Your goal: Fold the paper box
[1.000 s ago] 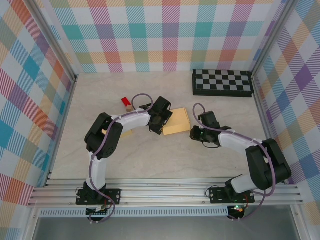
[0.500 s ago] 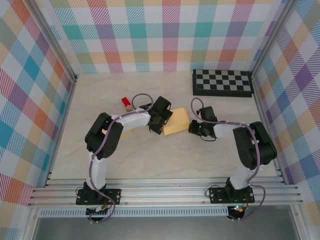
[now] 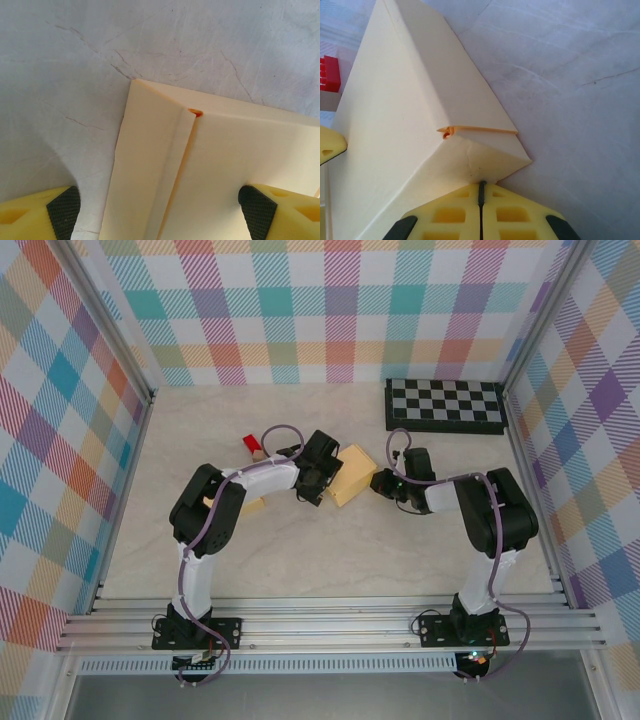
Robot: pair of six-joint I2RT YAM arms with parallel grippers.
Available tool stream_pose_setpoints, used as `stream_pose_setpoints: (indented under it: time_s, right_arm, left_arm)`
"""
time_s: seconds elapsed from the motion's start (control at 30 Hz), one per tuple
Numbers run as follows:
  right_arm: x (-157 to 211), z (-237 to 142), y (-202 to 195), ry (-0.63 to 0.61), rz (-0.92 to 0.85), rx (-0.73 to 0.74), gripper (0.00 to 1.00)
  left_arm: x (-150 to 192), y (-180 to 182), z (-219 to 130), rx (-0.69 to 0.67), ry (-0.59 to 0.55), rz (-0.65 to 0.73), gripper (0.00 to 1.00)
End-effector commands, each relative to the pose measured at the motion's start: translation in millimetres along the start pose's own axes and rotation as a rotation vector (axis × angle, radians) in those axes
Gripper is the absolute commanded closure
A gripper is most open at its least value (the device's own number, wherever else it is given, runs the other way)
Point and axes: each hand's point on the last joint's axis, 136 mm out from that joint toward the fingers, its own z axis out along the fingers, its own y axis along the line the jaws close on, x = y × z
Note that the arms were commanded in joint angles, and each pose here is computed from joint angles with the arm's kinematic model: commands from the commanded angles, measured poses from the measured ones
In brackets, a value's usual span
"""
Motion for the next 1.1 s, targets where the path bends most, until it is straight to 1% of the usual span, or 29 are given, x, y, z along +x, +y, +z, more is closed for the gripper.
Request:
stream_pose_setpoints:
  time_s: [0.0, 0.1, 0.27, 0.37, 0.53, 0.7, 0.83, 1.03, 1.07]
  right_arm:
    - [-8, -8, 47, -0.001, -0.058, -0.113, 0.92]
    - [2, -21, 44, 0.052, -0.033, -0.051, 0.93]
    - [44, -37, 52, 0.123, 0.011, -0.022, 0.92]
    - [63, -36, 53, 0.136, 0.062, -0.034, 0.93]
    - [82, -22, 56, 0.173, 0.081, -0.041, 0.93]
    - [85, -3, 69, 0.170, 0.109, -0.098, 0.93]
    - [86, 18, 81, 0.171, 0.115, -0.117, 0.93]
    - [68, 37, 92, 0.101, 0.181, -0.169, 0.93]
    - [60, 38, 99, 0.072, 0.178, -0.194, 0.93]
  left_arm:
    - [13, 132, 35, -0.441, 0.067, 0.049, 0.14]
    - [13, 133, 35, -0.442, 0.063, 0.044, 0.14]
    - [12, 130, 36, -0.437, 0.056, 0.034, 0.14]
    - [12, 130, 36, -0.440, 0.054, 0.033, 0.14]
    - [12, 134, 36, -0.447, 0.059, 0.025, 0.13]
    - [16, 142, 39, -0.455, 0.073, 0.009, 0.13]
    - [24, 143, 42, -0.450, 0.094, -0.002, 0.13]
    - [35, 143, 44, -0.441, 0.111, 0.002, 0.13]
    - [37, 144, 44, -0.442, 0.117, 0.000, 0.13]
